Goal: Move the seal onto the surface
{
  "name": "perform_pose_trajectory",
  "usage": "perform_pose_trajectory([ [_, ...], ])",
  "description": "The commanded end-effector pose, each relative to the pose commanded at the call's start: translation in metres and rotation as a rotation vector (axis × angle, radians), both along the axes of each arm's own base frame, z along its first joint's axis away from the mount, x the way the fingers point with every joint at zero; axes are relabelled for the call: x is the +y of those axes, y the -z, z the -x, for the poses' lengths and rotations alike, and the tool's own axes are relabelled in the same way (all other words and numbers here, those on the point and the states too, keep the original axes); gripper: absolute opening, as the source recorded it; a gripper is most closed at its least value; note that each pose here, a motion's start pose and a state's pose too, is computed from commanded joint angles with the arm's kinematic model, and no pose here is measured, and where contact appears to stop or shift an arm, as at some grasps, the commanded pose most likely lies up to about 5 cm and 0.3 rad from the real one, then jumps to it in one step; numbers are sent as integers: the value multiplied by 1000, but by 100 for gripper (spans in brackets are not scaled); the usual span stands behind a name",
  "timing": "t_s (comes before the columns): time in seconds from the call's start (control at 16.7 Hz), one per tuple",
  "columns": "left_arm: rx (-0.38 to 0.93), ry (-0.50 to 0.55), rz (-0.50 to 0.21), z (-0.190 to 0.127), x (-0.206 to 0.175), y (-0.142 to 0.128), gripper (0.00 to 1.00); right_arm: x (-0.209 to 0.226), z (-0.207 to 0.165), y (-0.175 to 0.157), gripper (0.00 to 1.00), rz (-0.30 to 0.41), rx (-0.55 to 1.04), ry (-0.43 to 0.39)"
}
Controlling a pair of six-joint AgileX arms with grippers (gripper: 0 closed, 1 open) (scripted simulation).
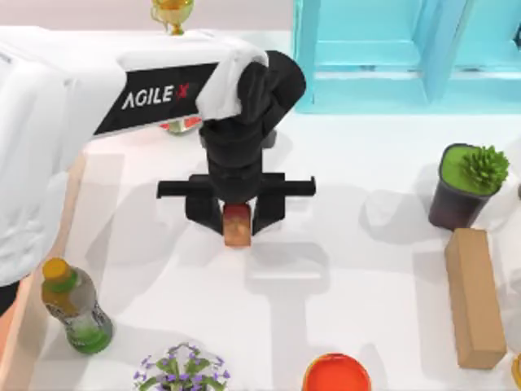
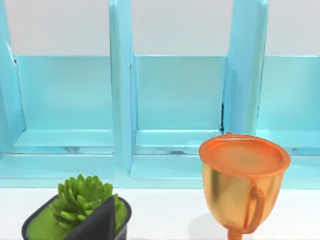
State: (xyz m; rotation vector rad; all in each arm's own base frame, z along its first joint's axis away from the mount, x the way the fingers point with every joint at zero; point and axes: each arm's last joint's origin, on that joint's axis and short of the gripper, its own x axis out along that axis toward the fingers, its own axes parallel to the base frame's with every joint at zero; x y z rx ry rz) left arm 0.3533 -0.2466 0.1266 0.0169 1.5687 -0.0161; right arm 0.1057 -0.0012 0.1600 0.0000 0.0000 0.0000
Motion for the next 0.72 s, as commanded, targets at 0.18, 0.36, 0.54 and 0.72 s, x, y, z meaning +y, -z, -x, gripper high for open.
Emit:
perform_pose_trajectory([
  [0.18,0,0,0,0,0,0,23,0,0,0,100,0,0,0],
  [0.36,0,0,0,0,0,0,45,0,0,0,100,0,0,0],
  [0.54,0,0,0,0,0,0,68,0,0,0,100,0,0,0],
  [0.72,0,0,0,0,0,0,90,0,0,0,100,0,0,0],
])
